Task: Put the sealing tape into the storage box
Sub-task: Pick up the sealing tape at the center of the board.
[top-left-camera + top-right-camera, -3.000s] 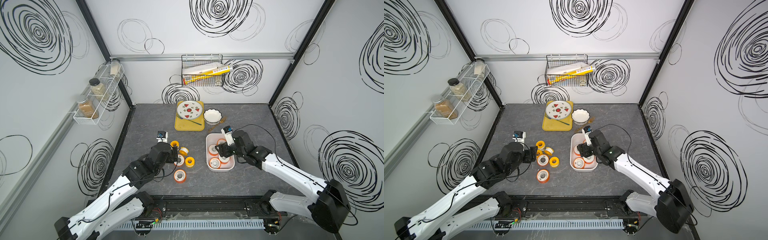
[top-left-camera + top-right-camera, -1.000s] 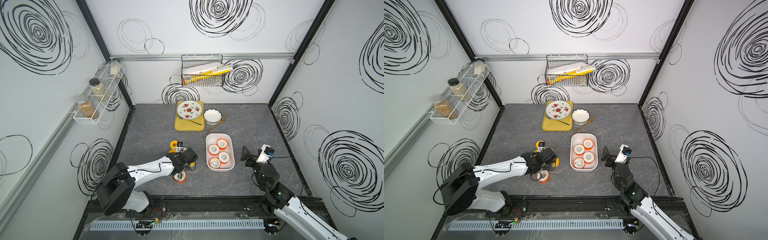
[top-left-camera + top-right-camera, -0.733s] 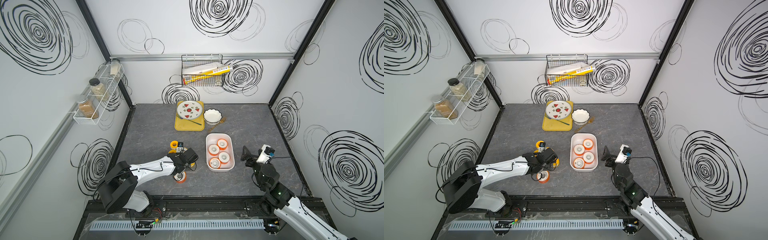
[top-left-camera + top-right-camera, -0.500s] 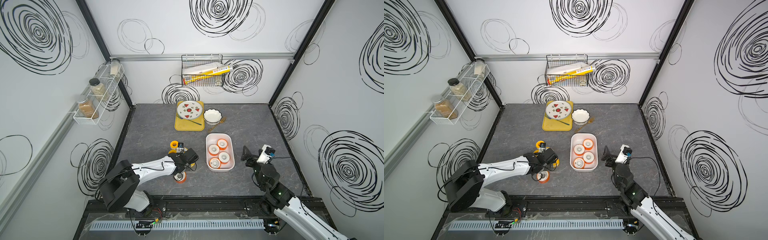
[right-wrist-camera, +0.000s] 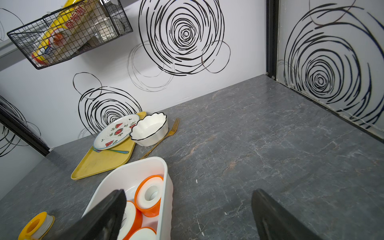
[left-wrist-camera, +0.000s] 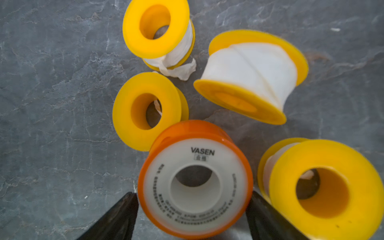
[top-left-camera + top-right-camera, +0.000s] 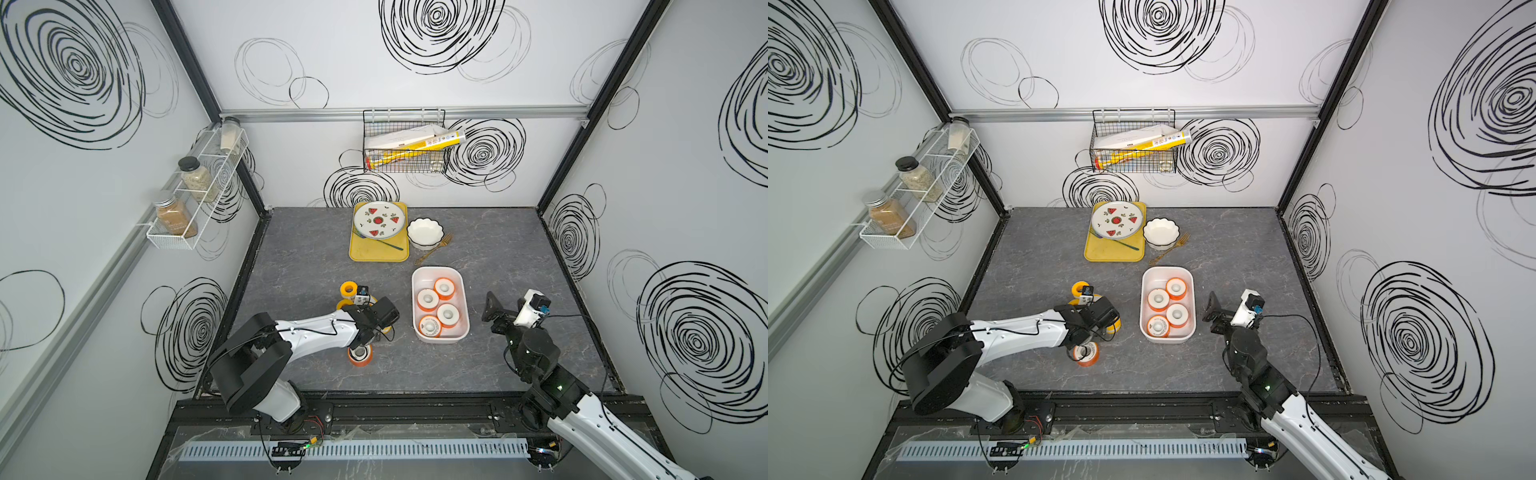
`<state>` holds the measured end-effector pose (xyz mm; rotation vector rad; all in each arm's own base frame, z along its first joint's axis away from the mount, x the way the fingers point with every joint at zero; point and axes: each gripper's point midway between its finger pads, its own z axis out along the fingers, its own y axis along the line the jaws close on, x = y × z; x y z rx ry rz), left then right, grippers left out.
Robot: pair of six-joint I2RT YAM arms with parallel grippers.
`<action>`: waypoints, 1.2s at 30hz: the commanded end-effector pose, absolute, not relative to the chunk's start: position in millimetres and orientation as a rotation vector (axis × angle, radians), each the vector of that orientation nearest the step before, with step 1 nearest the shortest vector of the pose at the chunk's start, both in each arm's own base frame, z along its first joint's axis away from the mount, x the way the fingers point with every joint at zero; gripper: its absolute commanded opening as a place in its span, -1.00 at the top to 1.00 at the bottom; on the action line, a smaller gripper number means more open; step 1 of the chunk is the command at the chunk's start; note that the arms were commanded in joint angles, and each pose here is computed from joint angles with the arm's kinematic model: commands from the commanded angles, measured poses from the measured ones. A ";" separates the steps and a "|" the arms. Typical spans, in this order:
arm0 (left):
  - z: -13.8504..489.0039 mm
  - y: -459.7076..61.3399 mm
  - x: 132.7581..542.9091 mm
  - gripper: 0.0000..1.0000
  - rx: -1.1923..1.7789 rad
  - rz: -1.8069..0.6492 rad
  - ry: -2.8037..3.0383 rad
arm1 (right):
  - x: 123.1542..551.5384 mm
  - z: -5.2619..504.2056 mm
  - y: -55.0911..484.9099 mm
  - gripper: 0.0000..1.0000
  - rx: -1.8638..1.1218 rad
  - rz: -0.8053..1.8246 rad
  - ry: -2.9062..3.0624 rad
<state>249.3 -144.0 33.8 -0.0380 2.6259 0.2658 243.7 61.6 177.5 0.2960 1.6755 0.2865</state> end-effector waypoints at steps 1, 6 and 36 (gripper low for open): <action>38.1 -145.4 261.8 -0.75 -0.041 0.280 2.599 | 242.9 174.6 57.3 -0.98 0.315 0.272 1.674; 36.7 -144.6 269.8 -0.74 -0.051 0.290 2.602 | 242.9 175.0 56.7 -0.98 0.319 0.272 1.673; 97.3 -164.1 267.0 -0.42 -0.055 0.059 2.536 | 242.7 174.8 57.0 -0.99 0.317 0.274 1.671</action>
